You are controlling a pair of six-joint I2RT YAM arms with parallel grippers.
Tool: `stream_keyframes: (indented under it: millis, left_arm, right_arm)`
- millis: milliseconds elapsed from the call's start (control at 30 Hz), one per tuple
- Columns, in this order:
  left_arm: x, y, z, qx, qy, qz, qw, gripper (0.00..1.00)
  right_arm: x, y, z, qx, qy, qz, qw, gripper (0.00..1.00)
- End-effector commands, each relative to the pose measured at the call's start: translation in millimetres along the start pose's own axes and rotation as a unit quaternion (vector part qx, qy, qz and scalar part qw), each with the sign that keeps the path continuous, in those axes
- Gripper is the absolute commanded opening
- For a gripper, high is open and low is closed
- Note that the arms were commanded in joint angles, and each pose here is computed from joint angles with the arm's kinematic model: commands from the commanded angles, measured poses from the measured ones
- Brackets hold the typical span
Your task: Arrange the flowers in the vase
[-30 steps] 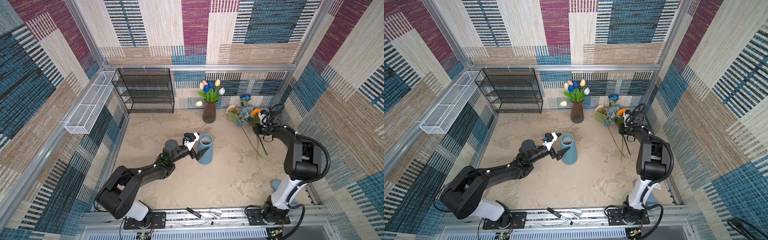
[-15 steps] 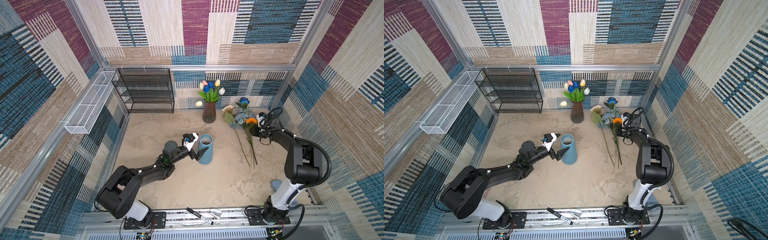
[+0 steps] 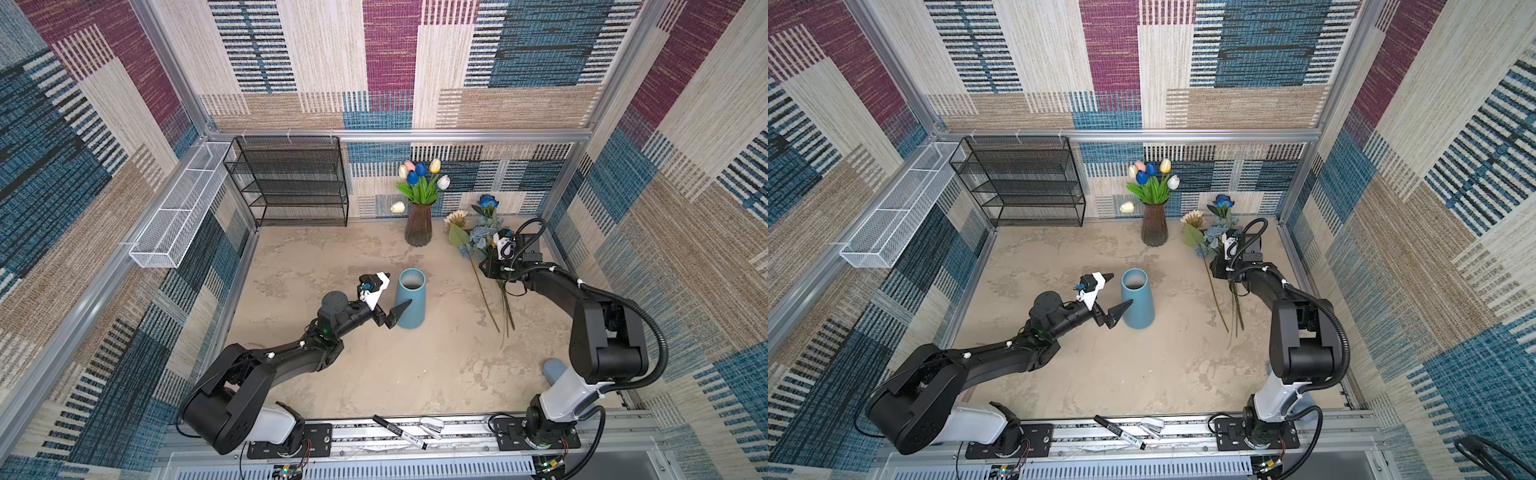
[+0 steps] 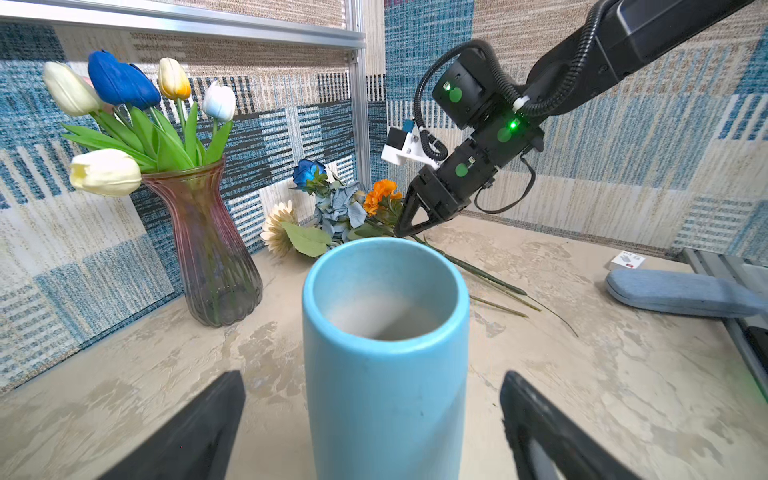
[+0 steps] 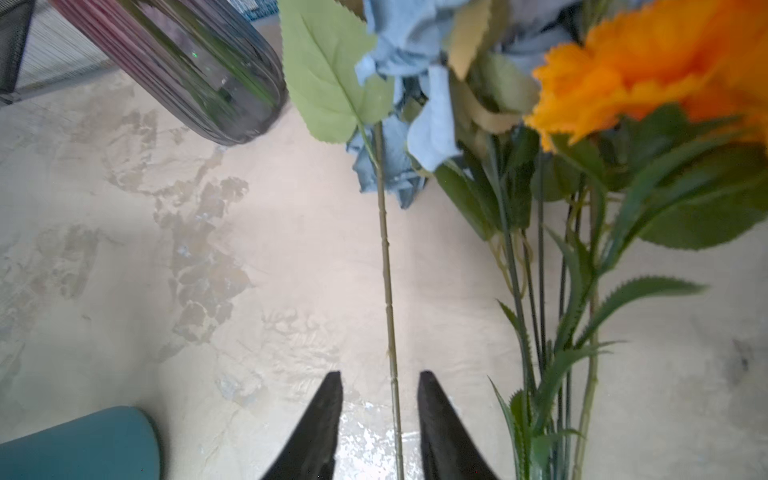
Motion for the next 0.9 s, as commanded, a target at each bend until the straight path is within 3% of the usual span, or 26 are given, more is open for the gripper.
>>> stream_keyframes:
  millis: [0,233,433,867]
  left_arm:
    - [-4.0,1.4,0.8,-0.008,-0.009,0.005,1.000,0.99]
    - [-10.9,-1.5,-5.1,-0.020,0.002,0.001,1.000,0.99]
    - [-29.3,4.5,-13.1,-0.039,0.001,0.024,0.999,0.99]
    - [-20.2,4.3,-12.4,-0.048,0.009,0.011,0.999,0.99]
  right_arm:
    - [18.5,5.6,8.3,-0.025,0.004,0.005,1.000,0.46]
    - [57.7,2.7,0.0,-0.025,0.058,0.002,0.998,0.55]
    - [64.9,-7.3,1.9,-0.029,0.060,-0.013,0.998,0.50]
    - [36.0,-39.2,16.8,-0.037,0.065,-0.067,0.995,0.54]
Point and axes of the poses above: each gripper's point midway between its finger pads, its own x axis out along the fingers, its own z axis along the line the jaws close on, y = z × x, the point moved 4 cm from there along -x, back along the fingers, and after that the axes turned 10 degrees about x, right-handed, at the moved point
